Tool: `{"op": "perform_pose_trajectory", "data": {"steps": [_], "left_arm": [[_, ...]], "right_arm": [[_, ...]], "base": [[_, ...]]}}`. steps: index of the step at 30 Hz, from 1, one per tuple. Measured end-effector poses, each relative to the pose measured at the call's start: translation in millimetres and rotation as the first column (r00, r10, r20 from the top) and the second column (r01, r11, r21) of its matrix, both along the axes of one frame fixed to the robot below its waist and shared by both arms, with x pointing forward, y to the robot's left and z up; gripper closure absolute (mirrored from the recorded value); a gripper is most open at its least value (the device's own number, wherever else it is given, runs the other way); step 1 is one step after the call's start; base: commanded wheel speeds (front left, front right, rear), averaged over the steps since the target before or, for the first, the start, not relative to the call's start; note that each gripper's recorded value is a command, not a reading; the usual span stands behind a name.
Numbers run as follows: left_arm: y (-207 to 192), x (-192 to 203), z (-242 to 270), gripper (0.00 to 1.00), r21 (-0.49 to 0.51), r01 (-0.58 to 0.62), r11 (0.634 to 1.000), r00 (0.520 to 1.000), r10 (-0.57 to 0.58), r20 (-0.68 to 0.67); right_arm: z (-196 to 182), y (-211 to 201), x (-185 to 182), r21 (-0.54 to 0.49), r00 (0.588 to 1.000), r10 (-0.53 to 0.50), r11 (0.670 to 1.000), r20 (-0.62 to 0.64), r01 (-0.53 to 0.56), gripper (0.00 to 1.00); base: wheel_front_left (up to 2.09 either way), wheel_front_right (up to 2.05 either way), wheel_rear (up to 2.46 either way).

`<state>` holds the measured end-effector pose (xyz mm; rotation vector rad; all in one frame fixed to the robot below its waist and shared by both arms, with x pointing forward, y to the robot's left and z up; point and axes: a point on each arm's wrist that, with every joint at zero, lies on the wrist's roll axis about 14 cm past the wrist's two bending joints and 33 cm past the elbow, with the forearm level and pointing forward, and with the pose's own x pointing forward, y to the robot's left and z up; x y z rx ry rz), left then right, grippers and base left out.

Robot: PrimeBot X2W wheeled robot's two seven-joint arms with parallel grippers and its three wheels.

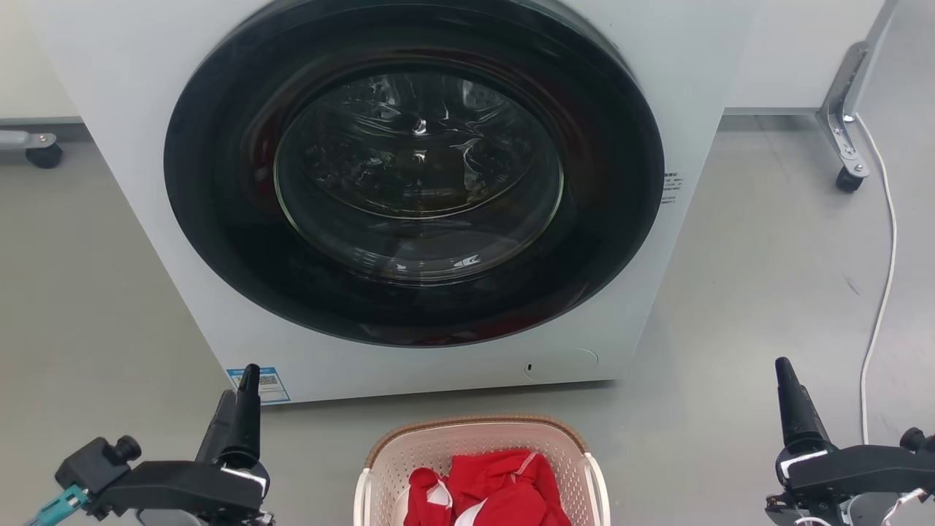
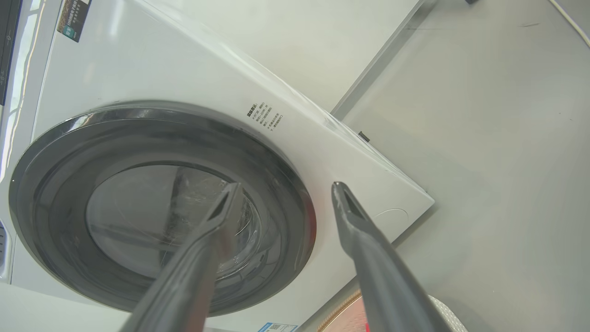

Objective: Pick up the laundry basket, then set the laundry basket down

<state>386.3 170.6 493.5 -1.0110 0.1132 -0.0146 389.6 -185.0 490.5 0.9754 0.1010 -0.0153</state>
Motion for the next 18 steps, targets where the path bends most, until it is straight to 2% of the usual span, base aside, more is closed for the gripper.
{"op": "perform_pose_trajectory", "data": {"steps": [7, 18], "left_arm": [[-4, 1, 5, 0.0, 0.119, 0.018, 0.993, 1.0, -0.021, 0.022], [-11, 1, 11, 0.0, 0.283, 0.026, 0.959, 0.998, -0.043, 0.051]], "right_arm": [[0, 4, 0, -0.121, 1.0, 0.024, 0.992, -0.002, -0.024, 0.0], [2, 9, 0, -0.303, 0.998, 0.055, 0.952, 0.014, -0.048, 0.0]], "base": [[0.0, 0.0, 0.0], [0.0, 0.0, 0.0]]}}
